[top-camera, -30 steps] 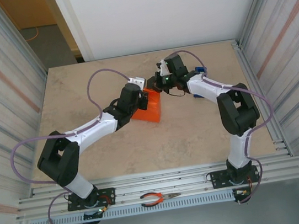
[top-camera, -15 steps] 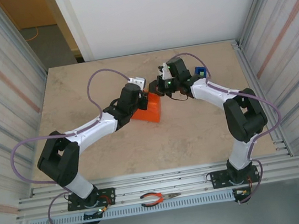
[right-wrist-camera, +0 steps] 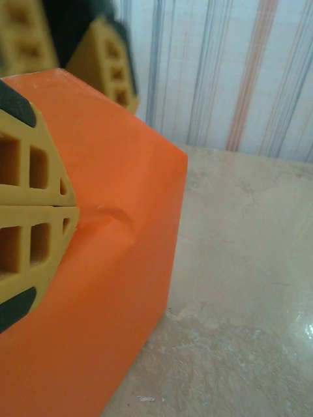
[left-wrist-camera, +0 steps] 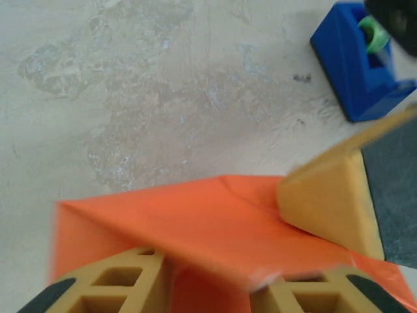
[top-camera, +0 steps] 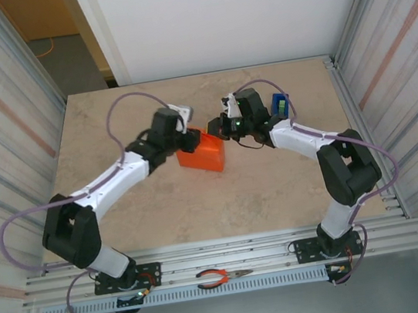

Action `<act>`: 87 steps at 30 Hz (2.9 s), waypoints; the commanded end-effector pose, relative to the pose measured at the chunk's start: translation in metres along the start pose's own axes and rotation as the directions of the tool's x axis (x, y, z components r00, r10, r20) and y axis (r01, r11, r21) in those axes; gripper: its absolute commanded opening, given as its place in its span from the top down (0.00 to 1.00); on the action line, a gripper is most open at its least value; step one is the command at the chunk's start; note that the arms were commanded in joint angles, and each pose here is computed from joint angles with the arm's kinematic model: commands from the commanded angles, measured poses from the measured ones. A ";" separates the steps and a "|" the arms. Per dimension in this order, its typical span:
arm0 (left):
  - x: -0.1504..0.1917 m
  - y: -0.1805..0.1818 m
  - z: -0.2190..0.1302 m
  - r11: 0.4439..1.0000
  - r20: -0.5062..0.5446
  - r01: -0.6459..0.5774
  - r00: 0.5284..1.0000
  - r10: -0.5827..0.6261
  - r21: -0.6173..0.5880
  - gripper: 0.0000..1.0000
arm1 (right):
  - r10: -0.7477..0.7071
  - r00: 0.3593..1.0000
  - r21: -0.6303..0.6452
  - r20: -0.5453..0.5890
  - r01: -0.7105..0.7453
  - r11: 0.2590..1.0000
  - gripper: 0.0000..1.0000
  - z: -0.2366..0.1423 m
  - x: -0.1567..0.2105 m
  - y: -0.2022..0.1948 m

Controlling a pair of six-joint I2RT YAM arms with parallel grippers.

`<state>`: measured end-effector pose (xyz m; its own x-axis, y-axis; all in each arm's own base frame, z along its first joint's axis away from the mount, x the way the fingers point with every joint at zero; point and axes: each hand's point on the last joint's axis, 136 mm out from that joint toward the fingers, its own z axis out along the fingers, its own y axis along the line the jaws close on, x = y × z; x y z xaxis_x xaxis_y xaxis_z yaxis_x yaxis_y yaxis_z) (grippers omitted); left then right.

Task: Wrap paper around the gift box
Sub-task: Fold the wrapping paper for the gift box.

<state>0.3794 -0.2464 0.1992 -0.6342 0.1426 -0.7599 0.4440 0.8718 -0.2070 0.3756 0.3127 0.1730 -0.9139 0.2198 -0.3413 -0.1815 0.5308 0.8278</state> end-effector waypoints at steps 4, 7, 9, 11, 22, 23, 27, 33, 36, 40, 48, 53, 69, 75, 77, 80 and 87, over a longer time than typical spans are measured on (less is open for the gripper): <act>-0.084 -0.004 -0.060 0.937 0.053 0.170 0.979 -0.195 0.305 0.65 | 0.111 0.984 0.180 -0.141 -0.085 0.980 1.00 0.005 0.056 -0.063; -0.091 0.013 -0.042 0.931 0.029 0.194 0.976 -0.214 0.310 0.67 | 0.112 0.984 0.184 -0.139 -0.086 0.979 1.00 0.004 0.058 -0.065; -0.089 0.024 -0.020 0.932 -0.008 0.200 0.978 -0.208 0.303 0.70 | 0.111 0.984 0.184 -0.141 -0.084 0.979 1.00 0.003 0.059 -0.065; -0.086 0.030 0.001 0.936 -0.052 0.191 0.982 -0.183 0.296 0.74 | 0.110 0.984 0.186 -0.141 -0.083 0.979 1.00 0.003 0.060 -0.066; -0.066 0.028 0.059 0.918 -0.211 0.158 0.974 -0.084 0.363 0.78 | 0.111 0.983 0.193 -0.146 -0.081 0.978 1.00 0.004 0.061 -0.068; -0.063 0.026 0.059 0.914 -0.222 0.156 0.972 -0.075 0.374 0.78 | 0.110 0.983 0.193 -0.147 -0.080 0.978 1.00 0.005 0.061 -0.069; -0.053 0.018 0.054 0.899 -0.247 0.138 0.968 -0.034 0.416 0.79 | 0.111 0.983 0.198 -0.149 -0.080 0.977 1.00 0.005 0.061 -0.069; -0.036 0.009 0.044 0.873 -0.300 0.142 0.954 0.005 0.466 0.82 | 0.109 0.982 0.201 -0.156 -0.077 0.977 1.00 0.005 0.062 -0.071; -0.026 0.007 0.042 0.866 -0.334 0.152 0.942 0.019 0.477 0.87 | 0.107 0.982 0.204 -0.158 -0.074 0.976 1.00 0.005 0.062 -0.072; -0.020 0.004 0.034 0.860 -0.341 0.138 0.939 0.044 0.491 0.94 | 0.109 0.981 0.211 -0.163 -0.073 0.975 1.00 0.003 0.063 -0.075; -0.014 -0.004 0.014 0.841 -0.340 0.138 0.939 0.058 0.523 1.00 | 0.108 0.981 0.224 -0.163 -0.070 0.972 1.00 -0.002 0.060 -0.083; 0.001 -0.011 0.010 0.825 -0.364 0.156 0.929 0.065 0.544 1.00 | 0.107 0.980 0.231 -0.168 -0.067 0.971 1.00 -0.004 0.056 -0.088; -0.002 -0.007 0.004 0.875 -0.290 0.102 0.956 0.046 0.474 1.00 | 0.041 0.978 0.226 -0.205 0.007 0.974 1.00 0.000 0.061 -0.072; -0.005 -0.012 -0.002 0.861 -0.277 0.103 0.960 0.046 0.498 1.00 | 0.039 0.977 0.240 -0.211 0.013 0.971 1.00 0.001 0.066 -0.074; -0.003 -0.015 -0.006 0.857 -0.273 0.099 0.961 0.050 0.506 1.00 | 0.039 0.977 0.242 -0.211 0.014 0.970 1.00 0.002 0.067 -0.074; 0.001 -0.017 -0.013 0.852 -0.273 0.100 0.961 0.052 0.514 1.00 | 0.040 0.976 0.243 -0.213 0.013 0.970 1.00 0.003 0.068 -0.074; 0.015 -0.022 -0.026 0.849 -0.278 0.105 0.959 0.050 0.517 1.00 | 0.043 0.975 0.244 -0.217 0.011 0.970 1.00 0.005 0.070 -0.074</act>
<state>0.3550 -0.2494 0.1961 -0.7730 0.3183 -0.5488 0.6240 0.5378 -0.5669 0.3651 0.3157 0.1719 -0.8919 0.1119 -0.4382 -0.3053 0.5659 0.7659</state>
